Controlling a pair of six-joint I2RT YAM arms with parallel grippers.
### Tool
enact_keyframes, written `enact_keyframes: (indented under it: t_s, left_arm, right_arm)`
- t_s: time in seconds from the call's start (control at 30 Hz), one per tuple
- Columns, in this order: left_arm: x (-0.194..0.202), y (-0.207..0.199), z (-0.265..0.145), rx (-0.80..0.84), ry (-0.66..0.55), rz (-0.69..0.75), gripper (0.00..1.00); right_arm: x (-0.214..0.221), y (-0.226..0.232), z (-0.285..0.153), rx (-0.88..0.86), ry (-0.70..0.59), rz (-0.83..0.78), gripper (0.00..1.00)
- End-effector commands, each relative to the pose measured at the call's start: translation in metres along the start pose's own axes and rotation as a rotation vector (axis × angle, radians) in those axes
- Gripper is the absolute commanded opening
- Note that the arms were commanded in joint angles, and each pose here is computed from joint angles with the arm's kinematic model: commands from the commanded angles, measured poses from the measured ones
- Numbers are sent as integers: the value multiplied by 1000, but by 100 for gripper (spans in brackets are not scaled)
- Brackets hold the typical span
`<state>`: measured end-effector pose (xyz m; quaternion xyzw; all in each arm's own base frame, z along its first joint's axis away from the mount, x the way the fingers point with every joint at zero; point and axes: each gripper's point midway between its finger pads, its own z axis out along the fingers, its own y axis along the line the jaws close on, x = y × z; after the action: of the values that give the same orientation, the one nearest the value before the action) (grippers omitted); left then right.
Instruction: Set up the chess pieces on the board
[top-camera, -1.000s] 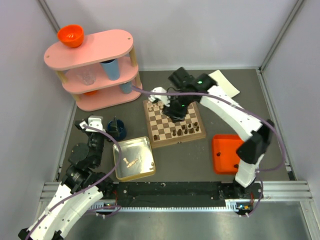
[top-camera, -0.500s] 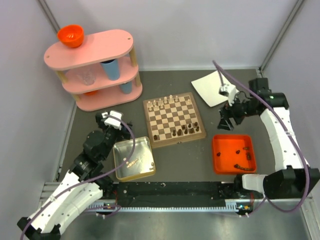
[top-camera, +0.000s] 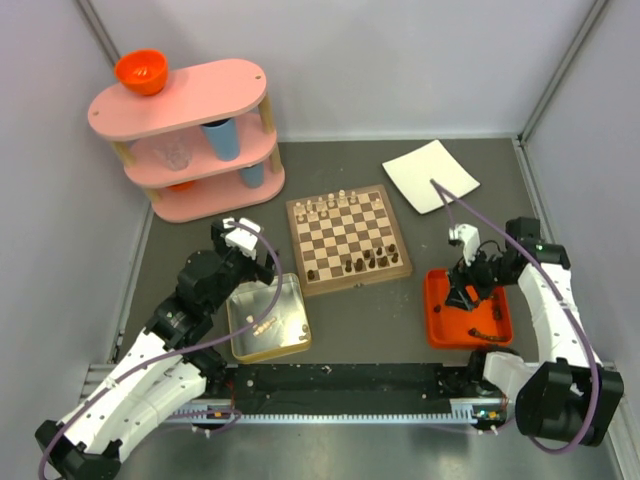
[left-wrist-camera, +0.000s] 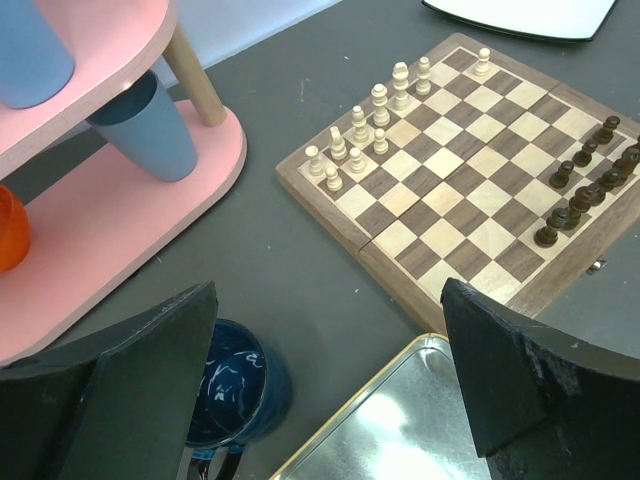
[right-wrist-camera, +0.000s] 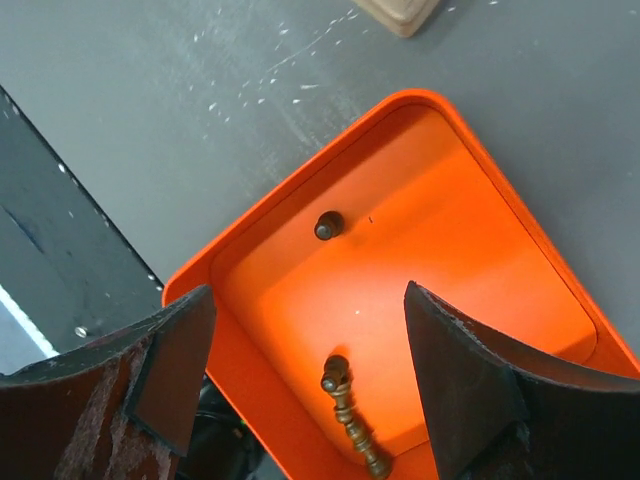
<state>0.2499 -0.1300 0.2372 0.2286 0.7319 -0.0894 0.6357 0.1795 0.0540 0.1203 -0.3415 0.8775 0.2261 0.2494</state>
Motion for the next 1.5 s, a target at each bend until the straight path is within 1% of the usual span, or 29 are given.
enact_keyframes:
  t_s: [0.0, 0.03, 0.13, 0.33, 0.43, 0.6, 0.77, 1.27, 1.37, 1.47]
  left_arm:
    - [-28, 1, -4, 6, -81, -18, 99]
    - [-26, 2, -3, 4, -78, -17, 99]
    - [-26, 3, -3, -3, -77, -15, 99]
    - [-25, 5, -3, -13, -74, -9, 99]
    - [-23, 4, -1, -14, -68, -8, 99]
    - [-21, 5, 1, -16, -60, -4, 99]
    - [-21, 5, 0, -16, -60, -1, 99]
    - [-16, 4, 4, -15, -40, 5, 99]
    - [-15, 4, 5, -13, -37, 7, 99]
    - [-15, 4, 5, -13, -37, 7, 99]
  right_arm:
    - [-3, -4, 12, -13, -91, -316, 75]
    - [-4, -4, 13, -21, -99, -371, 75]
    - [-6, -2, 18, -58, -123, -422, 75]
    - [7, 1, 29, -114, -107, -481, 76]
    - [11, 4, 33, -135, -109, -475, 76]
    - [10, 13, 36, -162, -149, -459, 77]
    - [11, 13, 39, -160, -154, -452, 76]
    - [23, 2, 44, -121, -102, -476, 75]
    - [24, -3, 45, -98, -95, -484, 74]
    - [18, -10, 44, -70, -95, -460, 73]
